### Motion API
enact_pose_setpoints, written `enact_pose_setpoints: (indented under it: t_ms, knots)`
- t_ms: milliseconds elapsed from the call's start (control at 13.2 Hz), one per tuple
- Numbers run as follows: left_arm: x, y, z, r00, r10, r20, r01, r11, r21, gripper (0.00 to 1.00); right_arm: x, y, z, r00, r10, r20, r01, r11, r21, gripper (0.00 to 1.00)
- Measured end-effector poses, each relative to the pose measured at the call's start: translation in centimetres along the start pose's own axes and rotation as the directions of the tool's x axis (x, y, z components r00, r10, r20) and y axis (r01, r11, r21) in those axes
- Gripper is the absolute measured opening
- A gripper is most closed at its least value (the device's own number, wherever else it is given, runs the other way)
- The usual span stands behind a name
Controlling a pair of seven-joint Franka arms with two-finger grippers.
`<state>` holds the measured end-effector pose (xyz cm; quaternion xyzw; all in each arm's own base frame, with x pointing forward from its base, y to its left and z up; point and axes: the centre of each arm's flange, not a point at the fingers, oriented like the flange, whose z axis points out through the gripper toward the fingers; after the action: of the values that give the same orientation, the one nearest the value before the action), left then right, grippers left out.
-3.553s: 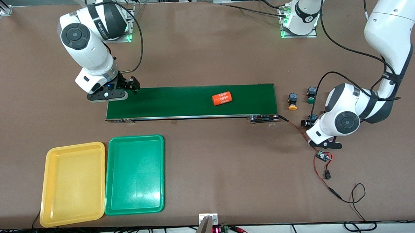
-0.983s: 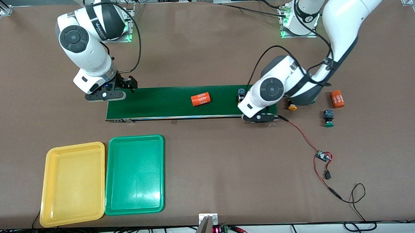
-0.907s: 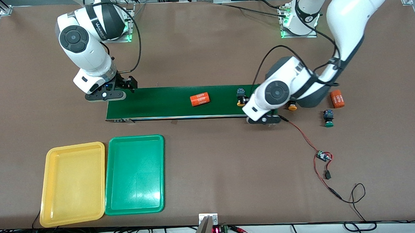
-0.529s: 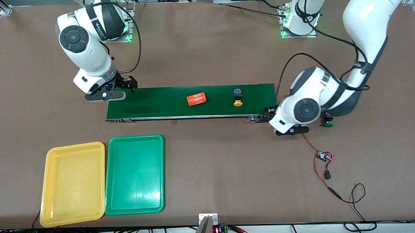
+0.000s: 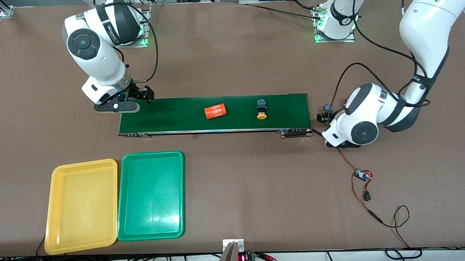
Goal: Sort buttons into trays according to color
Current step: 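Grasp the second yellow-capped button with the left gripper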
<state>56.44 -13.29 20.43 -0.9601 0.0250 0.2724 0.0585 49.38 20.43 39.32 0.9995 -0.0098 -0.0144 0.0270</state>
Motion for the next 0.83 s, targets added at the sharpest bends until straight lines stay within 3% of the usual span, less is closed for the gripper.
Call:
enact_pose_setpoints:
  t_ms: [227,605,680,831]
  knots:
    - [-0.4,0.9,2.6,0.999,0.026,-0.021,-0.027,0.999,-0.020,1.00,-0.5,-2.0,0.1,1.000,0.007,-0.001,-0.007,0.999,0.054,1.00]
    - [-0.2,0.3,4.6,0.994,0.055,-0.093,-0.054,0.999,0.006,0.96,-1.7,-7.1,2.7,1.000,0.021,-0.016,-0.020,0.998,0.064,1.00]
    - [-0.1,0.4,4.6,0.993,0.058,-0.102,-0.057,0.998,0.008,0.91,-2.0,-8.0,3.2,0.999,0.028,-0.019,-0.027,0.998,0.065,1.00]
    - [-0.1,0.4,4.8,0.993,0.060,-0.104,-0.059,0.998,0.006,0.65,-2.2,-9.3,3.7,0.998,0.062,-0.029,-0.060,0.995,0.074,1.00]
